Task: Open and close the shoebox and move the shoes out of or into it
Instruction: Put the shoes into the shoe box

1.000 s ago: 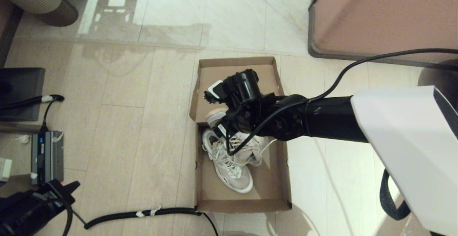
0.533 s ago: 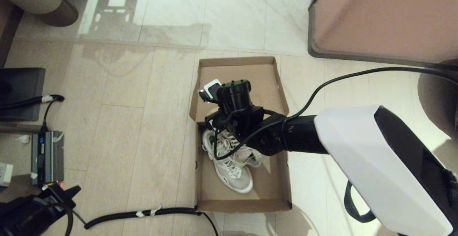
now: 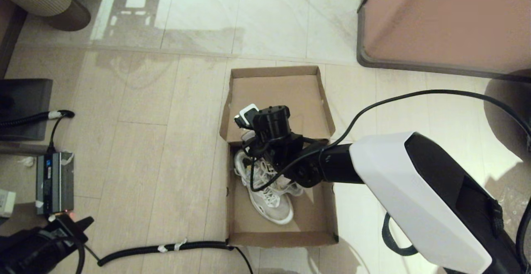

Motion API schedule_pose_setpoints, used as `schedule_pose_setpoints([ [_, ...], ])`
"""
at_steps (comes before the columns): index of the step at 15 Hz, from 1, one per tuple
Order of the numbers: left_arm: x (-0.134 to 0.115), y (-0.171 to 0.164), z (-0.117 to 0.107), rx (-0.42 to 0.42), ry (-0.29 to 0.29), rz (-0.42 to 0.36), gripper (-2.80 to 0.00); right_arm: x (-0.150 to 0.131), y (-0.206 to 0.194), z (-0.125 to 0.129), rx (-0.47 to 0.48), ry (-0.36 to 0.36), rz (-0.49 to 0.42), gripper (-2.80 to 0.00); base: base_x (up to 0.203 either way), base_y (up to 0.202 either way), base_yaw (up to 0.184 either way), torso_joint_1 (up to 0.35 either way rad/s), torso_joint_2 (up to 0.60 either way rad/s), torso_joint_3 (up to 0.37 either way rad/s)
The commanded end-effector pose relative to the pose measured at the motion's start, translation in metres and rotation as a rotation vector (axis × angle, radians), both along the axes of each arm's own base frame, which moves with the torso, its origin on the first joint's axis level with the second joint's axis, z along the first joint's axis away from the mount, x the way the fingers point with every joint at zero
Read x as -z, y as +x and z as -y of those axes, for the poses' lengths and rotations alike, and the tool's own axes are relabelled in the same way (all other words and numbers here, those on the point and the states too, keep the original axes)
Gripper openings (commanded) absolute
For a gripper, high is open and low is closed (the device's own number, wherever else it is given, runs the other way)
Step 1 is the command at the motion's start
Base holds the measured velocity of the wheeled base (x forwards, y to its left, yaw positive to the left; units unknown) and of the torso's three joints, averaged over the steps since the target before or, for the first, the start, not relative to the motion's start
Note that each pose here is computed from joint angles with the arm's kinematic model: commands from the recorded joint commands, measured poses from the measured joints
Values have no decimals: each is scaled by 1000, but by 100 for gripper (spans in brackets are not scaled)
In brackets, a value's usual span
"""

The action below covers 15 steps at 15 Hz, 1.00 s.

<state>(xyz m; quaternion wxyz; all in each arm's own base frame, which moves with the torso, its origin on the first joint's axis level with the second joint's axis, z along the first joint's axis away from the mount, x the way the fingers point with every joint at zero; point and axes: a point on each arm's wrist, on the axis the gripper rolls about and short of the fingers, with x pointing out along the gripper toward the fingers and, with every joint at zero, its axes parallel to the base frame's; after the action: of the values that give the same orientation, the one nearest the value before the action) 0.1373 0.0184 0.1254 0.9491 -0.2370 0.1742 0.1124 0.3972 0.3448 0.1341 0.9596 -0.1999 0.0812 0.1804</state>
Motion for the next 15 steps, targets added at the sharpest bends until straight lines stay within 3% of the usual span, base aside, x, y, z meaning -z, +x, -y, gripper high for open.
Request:
schedule_pose_setpoints([
  [1, 1, 0, 0, -1, -2, -1, -280, 11, 9, 6, 22, -18, -16, -280, 0, 0, 0, 0, 0, 0],
  [7, 1, 1, 0, 2, -3, -4, -280, -7, 5, 17, 34, -43, -46, -280, 0, 0, 0, 0, 0, 0],
  [10, 1, 2, 1, 7, -4, -7, -280, -24, -11, 33, 25, -123, -179, -280, 0, 0, 0, 0, 0, 0],
  [15, 2, 0, 1, 7, -4, -7, -280, 0, -20, 51, -22, -195, -329, -280, 0, 0, 0, 0, 0, 0],
])
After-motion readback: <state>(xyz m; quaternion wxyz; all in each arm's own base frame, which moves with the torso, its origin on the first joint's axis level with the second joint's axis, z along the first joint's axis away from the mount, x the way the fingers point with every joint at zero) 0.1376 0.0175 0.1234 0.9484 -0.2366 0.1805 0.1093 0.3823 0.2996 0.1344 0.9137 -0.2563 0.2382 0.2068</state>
